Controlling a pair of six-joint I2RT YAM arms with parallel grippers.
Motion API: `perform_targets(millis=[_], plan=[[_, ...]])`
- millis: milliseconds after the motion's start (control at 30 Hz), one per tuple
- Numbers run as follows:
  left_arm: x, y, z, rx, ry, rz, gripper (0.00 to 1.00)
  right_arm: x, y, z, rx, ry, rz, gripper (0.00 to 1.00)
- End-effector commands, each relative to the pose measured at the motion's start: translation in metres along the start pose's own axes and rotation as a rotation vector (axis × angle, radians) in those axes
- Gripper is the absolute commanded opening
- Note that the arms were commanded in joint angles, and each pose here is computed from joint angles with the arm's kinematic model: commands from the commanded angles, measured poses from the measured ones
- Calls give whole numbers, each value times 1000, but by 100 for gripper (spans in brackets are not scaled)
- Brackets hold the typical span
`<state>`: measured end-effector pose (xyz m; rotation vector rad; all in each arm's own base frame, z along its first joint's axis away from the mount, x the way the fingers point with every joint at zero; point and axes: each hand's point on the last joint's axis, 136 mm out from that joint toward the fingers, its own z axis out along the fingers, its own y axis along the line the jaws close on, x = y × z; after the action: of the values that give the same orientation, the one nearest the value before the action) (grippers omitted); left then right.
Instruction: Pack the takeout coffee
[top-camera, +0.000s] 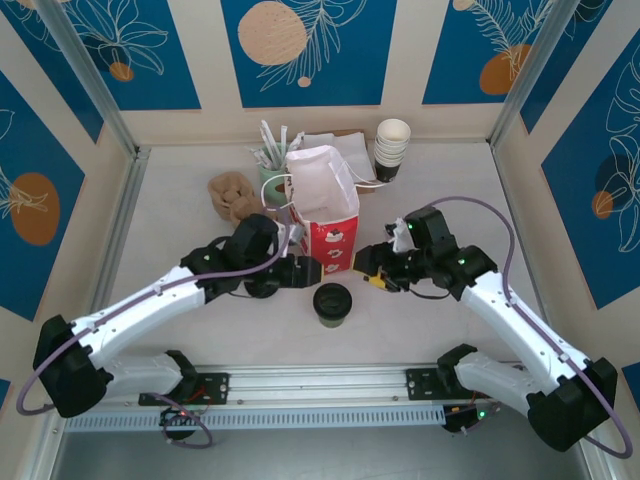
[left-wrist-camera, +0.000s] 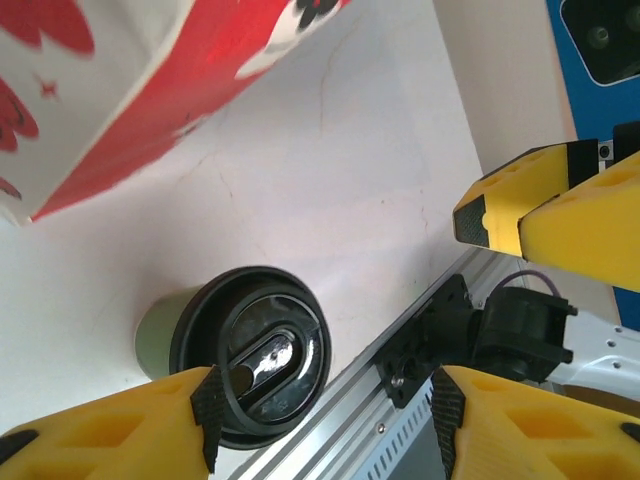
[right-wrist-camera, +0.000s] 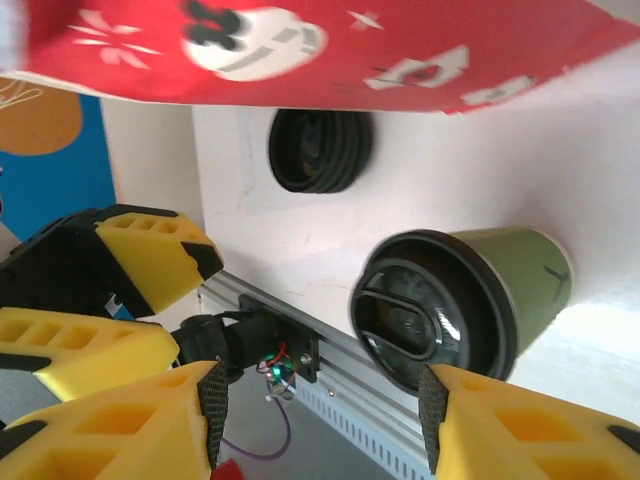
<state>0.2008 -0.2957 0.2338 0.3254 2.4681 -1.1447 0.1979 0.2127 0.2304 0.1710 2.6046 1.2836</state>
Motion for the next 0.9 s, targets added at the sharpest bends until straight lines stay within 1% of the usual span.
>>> perform_targets(millis=[0, 100, 300, 400, 533, 600, 700, 867], plan=[[-22, -11, -29, -27, -88, 57, 59, -3, 21, -16, -29, -28, -104, 55], [-39, -17, -47, -57, -153, 80, 60, -10, 41, -27, -71, -63, -191, 55], [-71, -8, -84, -156, -295, 76, 60, -22, 82, -51, -153, -145, -355, 55], [-85, 1, -103, -203, -372, 76, 62, -23, 102, -61, -205, -165, -431, 54], [-98, 22, -122, -263, -459, 49, 63, -23, 120, -68, -269, -177, -509, 54], [-104, 39, -128, -317, -497, 41, 65, -22, 125, -69, -291, -173, -534, 54], [-109, 77, -131, -422, -538, 3, 65, -23, 128, -65, -308, -163, -548, 54], [-113, 137, -121, -452, -586, -153, 65, -27, 127, -58, -304, -143, -531, 51]])
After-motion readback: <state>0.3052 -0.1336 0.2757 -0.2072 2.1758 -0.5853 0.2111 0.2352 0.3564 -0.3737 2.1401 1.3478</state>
